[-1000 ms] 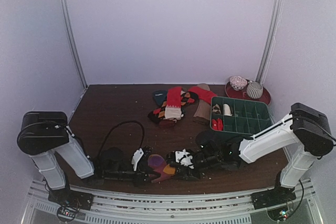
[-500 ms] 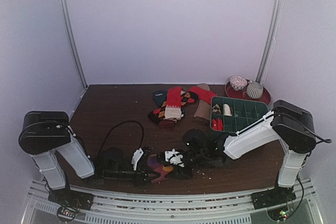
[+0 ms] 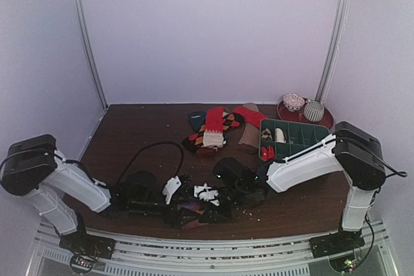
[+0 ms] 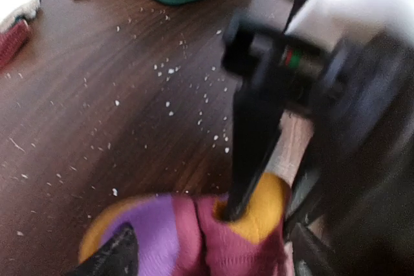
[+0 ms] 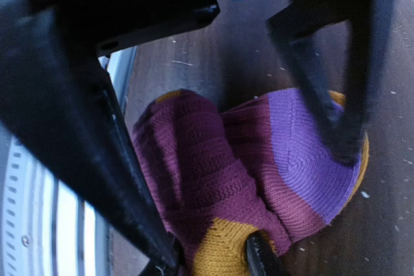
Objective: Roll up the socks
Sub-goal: Roll a pair of socks at the center of the board.
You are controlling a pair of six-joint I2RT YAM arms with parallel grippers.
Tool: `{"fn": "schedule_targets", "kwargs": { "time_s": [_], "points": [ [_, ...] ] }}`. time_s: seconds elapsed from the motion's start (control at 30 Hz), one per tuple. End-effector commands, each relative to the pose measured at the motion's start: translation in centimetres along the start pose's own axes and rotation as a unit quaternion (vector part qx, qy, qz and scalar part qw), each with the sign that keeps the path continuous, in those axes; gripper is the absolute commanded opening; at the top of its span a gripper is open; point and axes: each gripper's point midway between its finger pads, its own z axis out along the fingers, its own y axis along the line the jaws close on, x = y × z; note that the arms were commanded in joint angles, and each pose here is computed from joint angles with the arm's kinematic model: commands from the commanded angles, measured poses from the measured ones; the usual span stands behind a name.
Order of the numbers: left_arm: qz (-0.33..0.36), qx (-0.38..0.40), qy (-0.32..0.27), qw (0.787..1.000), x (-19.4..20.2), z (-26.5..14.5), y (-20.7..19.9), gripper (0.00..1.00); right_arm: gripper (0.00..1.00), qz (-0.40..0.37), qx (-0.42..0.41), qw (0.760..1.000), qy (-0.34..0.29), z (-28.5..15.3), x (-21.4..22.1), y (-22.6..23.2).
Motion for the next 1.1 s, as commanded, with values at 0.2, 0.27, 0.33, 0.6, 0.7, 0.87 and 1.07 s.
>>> {"fn": "schedule_targets", "kwargs": {
  "time_s": [0.2, 0.27, 0.33, 0.6, 0.7, 0.87, 1.07],
  "points": [
    [0.111, -0.03, -0.082, 0.99, -3.0, -5.9, -1.6, 0.98, 0.27, 0.288, -0.084, 0.913, 0.275, 0.8, 11.4, 4.1],
    [0.114, -0.016, -0.087, 0.99, -2.9, -5.9, -2.4, 0.94, 0.28, 0.301, -0.071, 0.906, 0.288, 0.8, 12.0, 3.5],
    [0.115, -0.001, -0.091, 0.989, -2.8, -5.7, -3.3, 0.9, 0.28, 0.309, -0.062, 0.902, 0.295, 0.9, 12.1, 2.7],
    [0.101, 0.017, -0.051, 0.993, 0.7, -4.0, -3.2, 0.77, 0.28, 0.318, -0.05, 0.893, 0.313, 1.1, 12.5, 1.6],
    [0.093, 0.016, -0.034, 0.995, 1.7, -3.4, -3.0, 0.71, 0.28, 0.317, -0.052, 0.893, 0.316, 1.0, 12.4, 1.4],
    [0.081, 0.008, -0.013, 0.997, 2.9, -2.9, -2.4, 0.51, 0.29, 0.311, -0.053, 0.893, 0.32, 0.9, 12.4, 1.2],
    [0.064, -0.007, -0.005, 0.998, 3.2, -2.8, -1.8, 0.0, 0.29, 0.311, -0.051, 0.895, 0.317, 1.2, 12.6, 1.0]
  ]
}}
